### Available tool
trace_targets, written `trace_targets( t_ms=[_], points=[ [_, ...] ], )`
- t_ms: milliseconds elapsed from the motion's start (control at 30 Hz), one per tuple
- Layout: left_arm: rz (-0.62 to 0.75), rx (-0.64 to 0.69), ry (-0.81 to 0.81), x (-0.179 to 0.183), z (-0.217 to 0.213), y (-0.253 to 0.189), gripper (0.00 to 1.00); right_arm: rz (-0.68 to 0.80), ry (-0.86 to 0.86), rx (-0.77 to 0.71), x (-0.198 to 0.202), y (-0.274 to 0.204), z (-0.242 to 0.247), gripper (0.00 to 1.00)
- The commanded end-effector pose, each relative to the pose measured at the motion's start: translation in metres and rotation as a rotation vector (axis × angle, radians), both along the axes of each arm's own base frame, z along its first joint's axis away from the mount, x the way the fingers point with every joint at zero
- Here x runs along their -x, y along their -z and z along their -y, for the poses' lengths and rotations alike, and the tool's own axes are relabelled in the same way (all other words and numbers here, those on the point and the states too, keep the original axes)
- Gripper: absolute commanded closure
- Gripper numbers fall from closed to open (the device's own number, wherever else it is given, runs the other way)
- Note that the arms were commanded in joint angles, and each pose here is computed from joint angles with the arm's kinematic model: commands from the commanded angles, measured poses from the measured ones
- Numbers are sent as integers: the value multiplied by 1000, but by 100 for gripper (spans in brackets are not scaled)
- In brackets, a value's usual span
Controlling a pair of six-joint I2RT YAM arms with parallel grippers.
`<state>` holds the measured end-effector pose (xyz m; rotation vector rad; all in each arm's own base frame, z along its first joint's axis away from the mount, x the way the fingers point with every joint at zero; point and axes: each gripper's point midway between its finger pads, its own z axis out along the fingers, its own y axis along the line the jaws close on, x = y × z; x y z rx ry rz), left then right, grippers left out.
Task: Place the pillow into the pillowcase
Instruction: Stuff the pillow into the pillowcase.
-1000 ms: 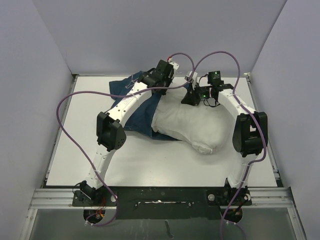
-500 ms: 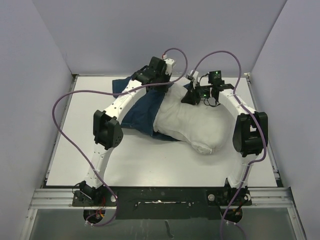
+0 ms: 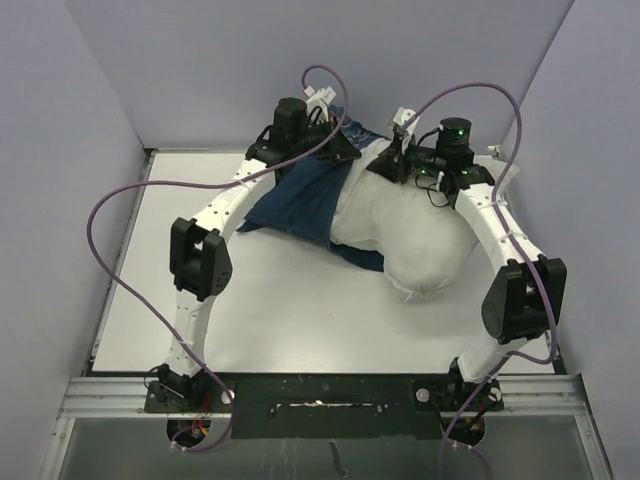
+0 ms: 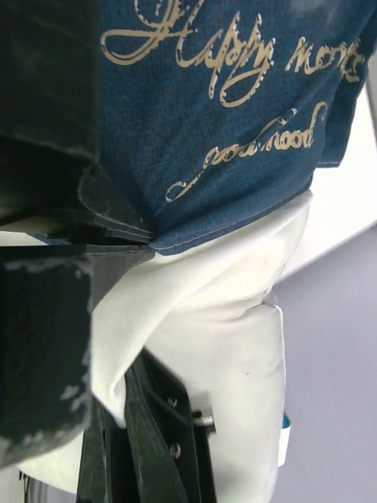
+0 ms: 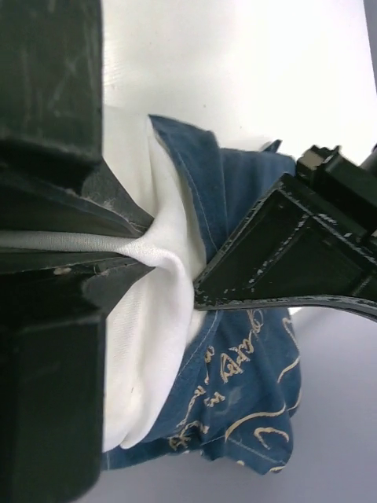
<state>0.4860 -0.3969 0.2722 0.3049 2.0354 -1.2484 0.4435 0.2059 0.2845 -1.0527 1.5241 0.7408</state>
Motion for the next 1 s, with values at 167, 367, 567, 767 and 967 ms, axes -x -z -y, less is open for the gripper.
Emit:
trace_targets(
  t_ms=[167, 367, 567, 767, 967],
  points=[
    [154, 293, 256, 116, 10, -99, 100, 252, -22, 275, 19, 65, 12, 100],
    [-39, 191, 270, 152, 9, 68, 100, 126, -119, 354, 66, 152, 22, 92],
    [-110, 99, 254, 166, -1, 140, 100, 101, -318, 215, 102, 89, 31, 54],
    [-103, 72, 253, 168, -4, 149, 100, 142, -249, 143, 76, 12, 58, 2],
    [-94, 83, 258, 170, -4, 146, 100, -44, -226, 246, 37, 59, 87, 2]
  ],
)
